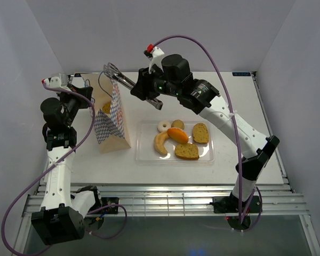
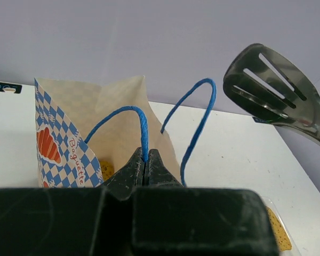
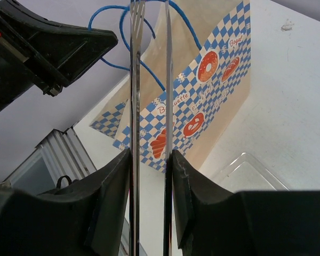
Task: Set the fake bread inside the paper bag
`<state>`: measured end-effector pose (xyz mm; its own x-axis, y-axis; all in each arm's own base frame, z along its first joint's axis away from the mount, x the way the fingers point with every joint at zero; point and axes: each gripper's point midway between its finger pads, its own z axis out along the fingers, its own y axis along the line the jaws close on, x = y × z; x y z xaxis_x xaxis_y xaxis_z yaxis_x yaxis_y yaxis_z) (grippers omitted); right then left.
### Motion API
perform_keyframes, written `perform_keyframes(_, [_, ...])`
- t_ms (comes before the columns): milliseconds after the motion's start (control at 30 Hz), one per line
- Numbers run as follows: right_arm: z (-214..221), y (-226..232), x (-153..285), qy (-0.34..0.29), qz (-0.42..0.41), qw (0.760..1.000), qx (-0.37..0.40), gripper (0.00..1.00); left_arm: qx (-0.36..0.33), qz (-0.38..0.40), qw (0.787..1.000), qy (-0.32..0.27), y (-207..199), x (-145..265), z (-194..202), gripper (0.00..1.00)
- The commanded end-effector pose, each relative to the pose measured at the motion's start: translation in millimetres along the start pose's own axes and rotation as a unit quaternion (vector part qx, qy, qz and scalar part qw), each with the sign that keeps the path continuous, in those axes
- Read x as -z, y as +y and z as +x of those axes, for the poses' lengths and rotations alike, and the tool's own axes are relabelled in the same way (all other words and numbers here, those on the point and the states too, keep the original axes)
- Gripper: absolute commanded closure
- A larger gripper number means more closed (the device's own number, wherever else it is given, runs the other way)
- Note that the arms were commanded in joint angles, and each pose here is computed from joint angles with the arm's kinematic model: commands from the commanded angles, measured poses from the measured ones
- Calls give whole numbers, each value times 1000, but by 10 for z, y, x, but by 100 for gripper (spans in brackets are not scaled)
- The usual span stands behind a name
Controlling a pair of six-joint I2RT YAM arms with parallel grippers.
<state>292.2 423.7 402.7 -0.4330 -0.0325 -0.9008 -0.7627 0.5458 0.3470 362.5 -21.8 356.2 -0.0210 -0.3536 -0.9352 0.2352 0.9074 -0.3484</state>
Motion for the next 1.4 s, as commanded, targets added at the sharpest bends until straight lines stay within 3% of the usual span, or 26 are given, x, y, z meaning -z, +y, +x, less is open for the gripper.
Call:
perform_keyframes(0, [-333, 235, 360, -55, -34, 998, 18, 60, -4, 3, 1000, -10, -23, 26, -54, 100])
perform_keyframes(400, [-152, 47, 1129, -75, 15, 997, 12, 56, -8, -4, 1000, -11, -1, 36, -60, 100])
perform_keyframes(633, [547, -517, 1536, -49, 100, 994, -23, 54, -12, -9, 1000, -14, 10, 52, -72, 100])
perform_keyframes(667, [831, -667, 1519, -23, 118, 992, -31, 54, -12, -8, 1000, -15, 5, 56, -80, 100])
perform_keyframes(767, [1153, -876, 1765, -21, 145, 988, -50, 52, -12, -8, 1000, -17, -3, 59, -95, 100])
perform_keyframes(1000, [1885, -1225, 1907, 29, 191, 978, -82, 49, -10, -12, 1000, -15, 16, 56, -78, 100])
perform_keyframes(1367, [2462, -1477, 1943, 86, 221, 967, -92, 43, -16, -24, 999, -16, 58, 65, -85, 100])
